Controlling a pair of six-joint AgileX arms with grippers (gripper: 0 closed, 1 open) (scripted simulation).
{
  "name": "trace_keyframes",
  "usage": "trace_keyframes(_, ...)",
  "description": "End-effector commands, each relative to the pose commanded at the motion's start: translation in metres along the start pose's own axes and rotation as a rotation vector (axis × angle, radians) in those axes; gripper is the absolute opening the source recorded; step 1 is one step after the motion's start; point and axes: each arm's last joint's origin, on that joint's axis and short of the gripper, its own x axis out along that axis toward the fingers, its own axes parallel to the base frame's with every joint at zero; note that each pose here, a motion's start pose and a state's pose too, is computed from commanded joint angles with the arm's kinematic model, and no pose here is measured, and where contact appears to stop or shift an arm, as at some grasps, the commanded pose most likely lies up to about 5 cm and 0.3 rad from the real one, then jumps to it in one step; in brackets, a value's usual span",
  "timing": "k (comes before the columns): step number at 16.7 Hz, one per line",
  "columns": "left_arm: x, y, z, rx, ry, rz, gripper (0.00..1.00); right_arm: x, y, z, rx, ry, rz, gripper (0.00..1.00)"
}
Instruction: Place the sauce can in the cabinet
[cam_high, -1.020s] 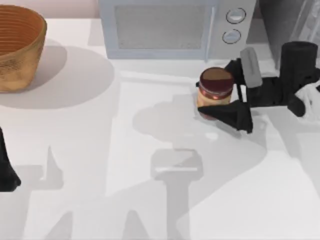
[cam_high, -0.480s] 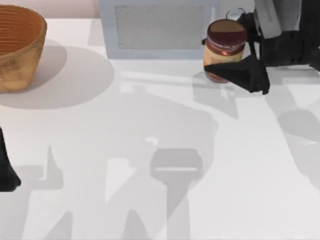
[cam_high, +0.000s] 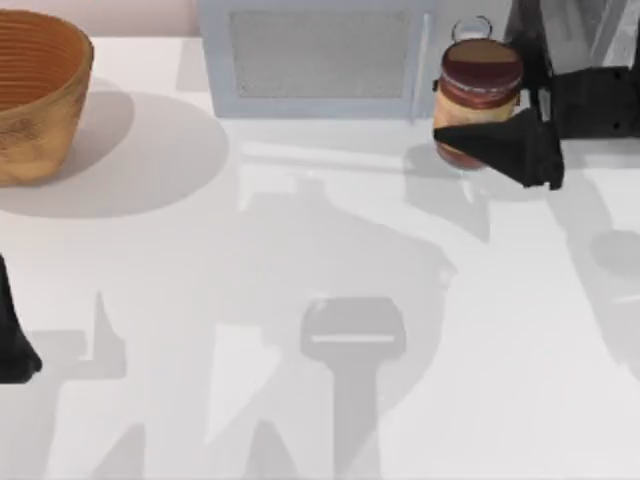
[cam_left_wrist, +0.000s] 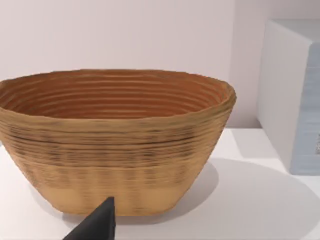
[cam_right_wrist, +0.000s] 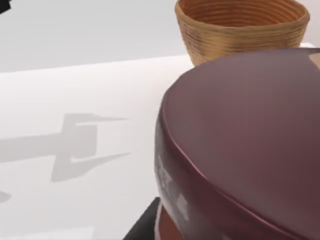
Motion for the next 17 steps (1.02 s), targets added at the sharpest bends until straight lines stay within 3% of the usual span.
trace_keyframes(3, 0.0, 0.0, 0.0, 0.0, 0.0, 0.0, 1.0, -0.028, 0.032, 0.012, 0.053, 0.034, -0.14, 0.0)
trace_keyframes(5, 0.0, 0.0, 0.0, 0.0, 0.0, 0.0, 1.0, -0.045, 0.063, 0.031, 0.032, 0.045, -0.246, 0.0)
trace_keyframes(10, 0.0, 0.0, 0.0, 0.0, 0.0, 0.0, 1.0, -0.077, 0.158, 0.088, -0.2, -0.004, -0.538, 0.0)
trace_keyframes(13, 0.0, 0.0, 0.0, 0.0, 0.0, 0.0, 1.0, -0.091, 0.2, 0.095, -0.258, -0.046, -0.68, 0.0)
trace_keyframes(17, 0.0, 0.0, 0.0, 0.0, 0.0, 0.0, 1.0, -0.103, 0.245, 0.073, -0.24, -0.087, -0.927, 0.0)
